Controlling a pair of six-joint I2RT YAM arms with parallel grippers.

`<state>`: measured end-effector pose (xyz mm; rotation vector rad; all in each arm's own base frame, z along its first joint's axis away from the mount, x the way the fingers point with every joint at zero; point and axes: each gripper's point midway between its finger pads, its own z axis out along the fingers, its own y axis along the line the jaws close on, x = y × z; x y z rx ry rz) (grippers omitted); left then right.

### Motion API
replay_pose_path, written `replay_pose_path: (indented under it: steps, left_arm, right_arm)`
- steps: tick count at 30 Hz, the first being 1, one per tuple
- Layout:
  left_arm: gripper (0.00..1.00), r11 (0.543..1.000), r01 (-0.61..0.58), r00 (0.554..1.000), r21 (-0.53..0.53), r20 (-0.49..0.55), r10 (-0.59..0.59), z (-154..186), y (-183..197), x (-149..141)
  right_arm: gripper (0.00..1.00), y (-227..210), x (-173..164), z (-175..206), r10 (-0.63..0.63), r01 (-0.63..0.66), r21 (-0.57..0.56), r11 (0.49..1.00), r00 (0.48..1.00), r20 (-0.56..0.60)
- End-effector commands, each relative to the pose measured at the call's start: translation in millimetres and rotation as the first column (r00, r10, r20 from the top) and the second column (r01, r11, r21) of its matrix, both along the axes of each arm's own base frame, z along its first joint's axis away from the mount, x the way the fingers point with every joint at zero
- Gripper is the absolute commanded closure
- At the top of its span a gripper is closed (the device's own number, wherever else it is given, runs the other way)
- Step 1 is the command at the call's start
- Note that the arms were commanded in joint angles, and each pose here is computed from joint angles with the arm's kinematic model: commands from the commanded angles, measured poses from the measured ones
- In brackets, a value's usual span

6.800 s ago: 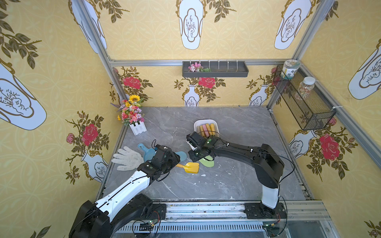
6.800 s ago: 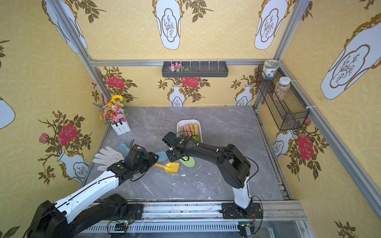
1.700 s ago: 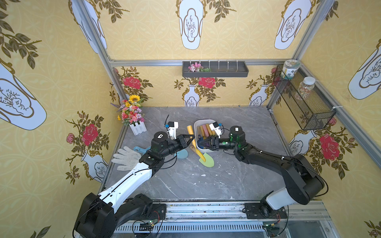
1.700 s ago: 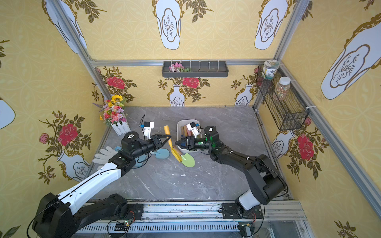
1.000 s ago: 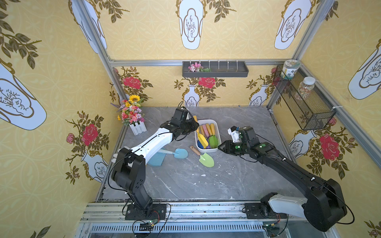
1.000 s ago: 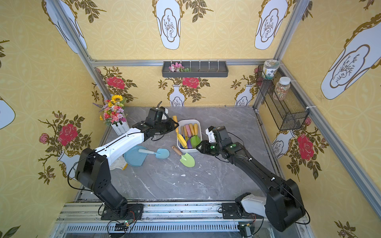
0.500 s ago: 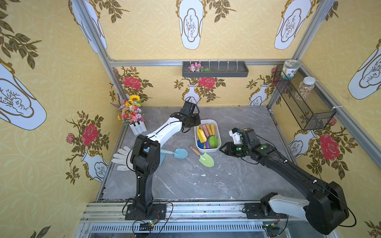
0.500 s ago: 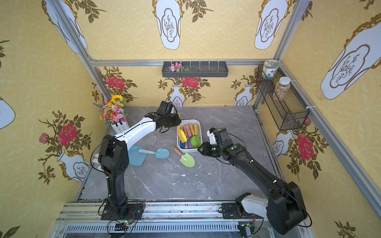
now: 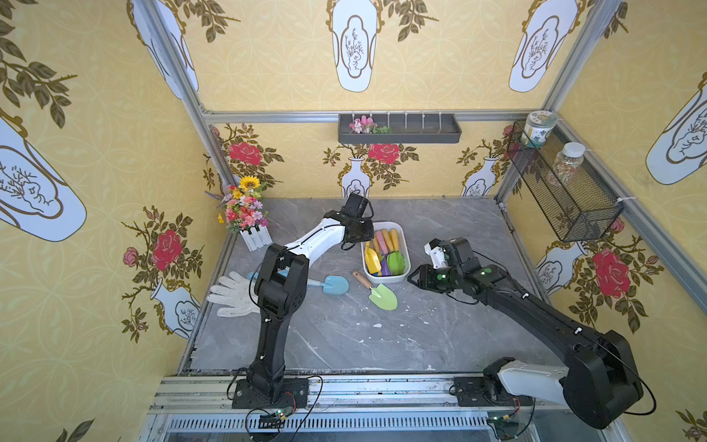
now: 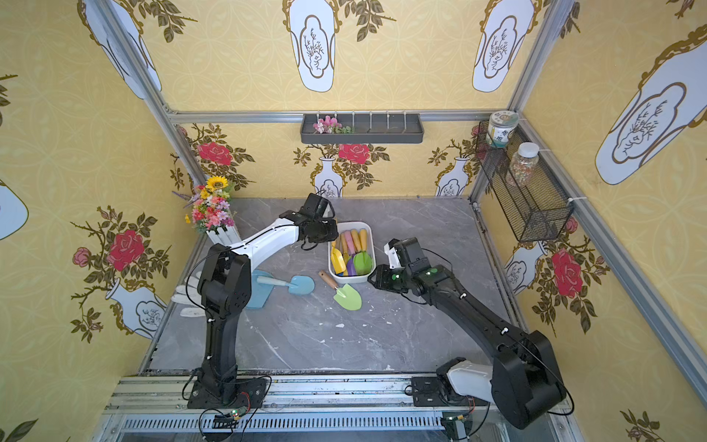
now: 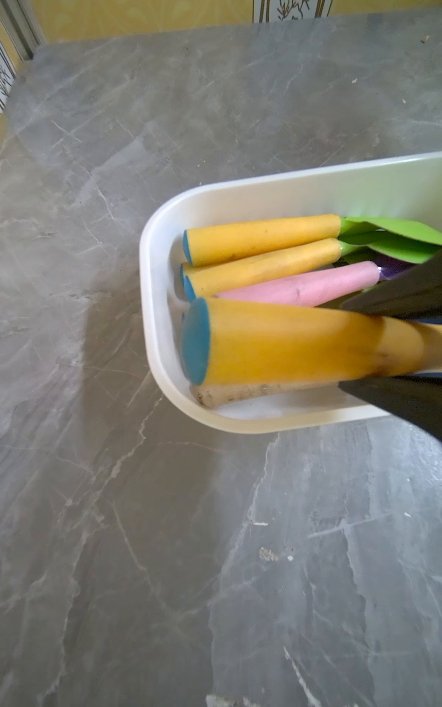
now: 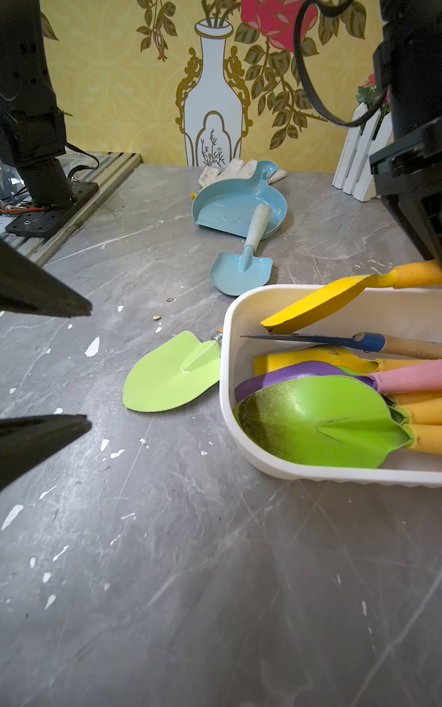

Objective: Put the shovel into the storage box
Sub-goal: Place the shovel in the storage box.

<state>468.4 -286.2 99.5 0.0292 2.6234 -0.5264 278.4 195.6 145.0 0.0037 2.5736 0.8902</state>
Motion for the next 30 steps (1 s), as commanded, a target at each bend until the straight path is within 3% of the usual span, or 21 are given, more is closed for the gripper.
replay_pose_path:
  steps: [1,4,12,22,30]
  left_arm:
    - [0.83,1.000,0.016,1.000,0.016,-0.015,-0.016,-9.4,-3.3,-1.4]
    - [0.80,0.999,0.010,1.000,0.039,-0.027,-0.009,-15.8,-3.9,-0.7]
    - [0.57,0.999,-0.014,1.000,0.044,-0.001,0.014,-3.4,-5.5,3.9]
    - [0.57,1.000,-0.005,0.997,-0.012,0.072,0.006,43.8,-9.1,-9.8]
    - [0.56,0.996,-0.011,0.992,-0.090,0.124,0.022,76.0,1.3,-33.5]
  right_arm:
    - [0.54,2.2,4.6,7.1,0.006,-0.007,0.008,1.000,1.000,0.031]
    - [0.54,0.9,3.8,7.8,0.001,-0.001,0.007,1.000,0.999,0.035]
    - [0.54,-2.8,-0.2,6.0,-0.009,0.009,0.001,1.000,0.999,0.033]
    - [0.54,1.0,1.7,6.6,-0.004,0.004,-0.006,1.000,0.999,0.038]
    - [0.53,22.4,-0.1,6.2,0.064,-0.058,-0.092,0.994,0.996,0.064]
